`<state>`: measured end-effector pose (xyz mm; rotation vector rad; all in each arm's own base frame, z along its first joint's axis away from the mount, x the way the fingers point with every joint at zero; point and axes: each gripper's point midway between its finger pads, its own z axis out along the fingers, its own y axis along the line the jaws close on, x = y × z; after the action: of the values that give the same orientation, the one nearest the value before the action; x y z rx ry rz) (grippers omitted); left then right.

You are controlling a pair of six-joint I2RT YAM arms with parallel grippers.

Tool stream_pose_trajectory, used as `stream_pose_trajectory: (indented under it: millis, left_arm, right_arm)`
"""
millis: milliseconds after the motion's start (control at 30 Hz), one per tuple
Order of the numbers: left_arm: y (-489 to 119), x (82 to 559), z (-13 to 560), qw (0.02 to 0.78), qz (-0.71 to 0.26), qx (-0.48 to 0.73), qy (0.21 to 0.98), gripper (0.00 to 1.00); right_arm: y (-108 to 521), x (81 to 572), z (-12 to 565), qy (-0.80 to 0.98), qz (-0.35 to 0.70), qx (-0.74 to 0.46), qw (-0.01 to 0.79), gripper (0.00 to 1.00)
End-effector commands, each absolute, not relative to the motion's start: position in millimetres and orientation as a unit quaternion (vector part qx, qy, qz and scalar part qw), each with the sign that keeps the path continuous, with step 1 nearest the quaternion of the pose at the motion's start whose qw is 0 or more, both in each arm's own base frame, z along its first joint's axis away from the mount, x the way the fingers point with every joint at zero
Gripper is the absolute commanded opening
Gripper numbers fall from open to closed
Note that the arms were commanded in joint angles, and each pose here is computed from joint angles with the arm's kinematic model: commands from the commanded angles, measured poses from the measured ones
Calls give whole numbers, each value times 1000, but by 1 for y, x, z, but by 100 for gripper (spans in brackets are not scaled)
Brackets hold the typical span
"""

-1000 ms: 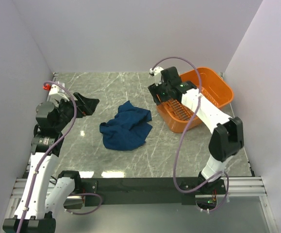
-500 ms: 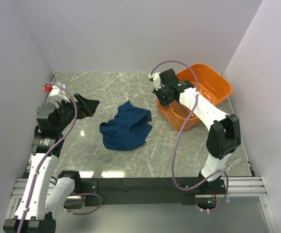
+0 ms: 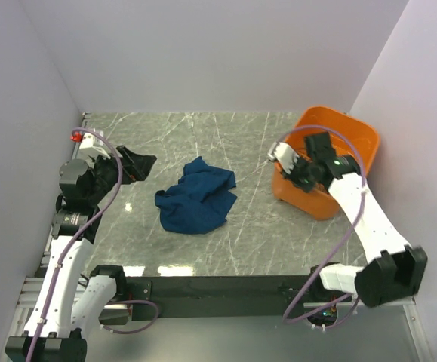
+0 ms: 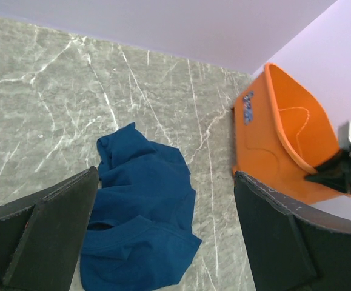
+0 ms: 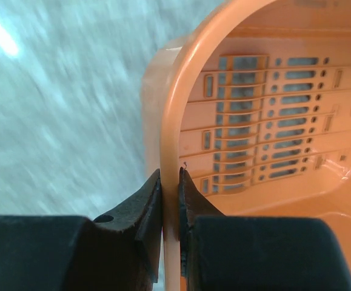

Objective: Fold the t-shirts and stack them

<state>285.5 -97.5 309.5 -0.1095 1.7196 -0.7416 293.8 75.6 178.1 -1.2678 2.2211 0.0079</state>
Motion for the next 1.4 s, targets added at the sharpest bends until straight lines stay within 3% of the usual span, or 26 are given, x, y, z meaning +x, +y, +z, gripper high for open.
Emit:
stream_pose_trajectory:
  millis: [0, 367, 700, 900, 1100, 1367]
  left_arm:
    - [-105, 289, 320, 606, -335, -22, 721, 100]
    - [-112, 298, 321, 597, -352, -9, 720, 99]
    - [-113, 299, 323, 597, -354, -10, 720, 99]
    - [-115, 301, 319, 590, -361, -13, 722, 99]
    - [-116, 304, 317, 586, -363, -14, 724, 99]
    - [-116, 305, 314, 580, -364, -14, 729, 99]
  right_arm:
    - [34, 282, 178, 773, -56, -570, 273, 0]
    - [-11, 271, 159, 690, -73, -681, 232, 0]
    - [-63, 311, 168, 722, -89, -650, 220, 1]
    - [-86, 325, 169, 720, -105, -646, 231, 9]
    - [-97, 336, 183, 730, -126, -622, 254, 31]
    - [-115, 342, 193, 780, -157, -539, 277, 38]
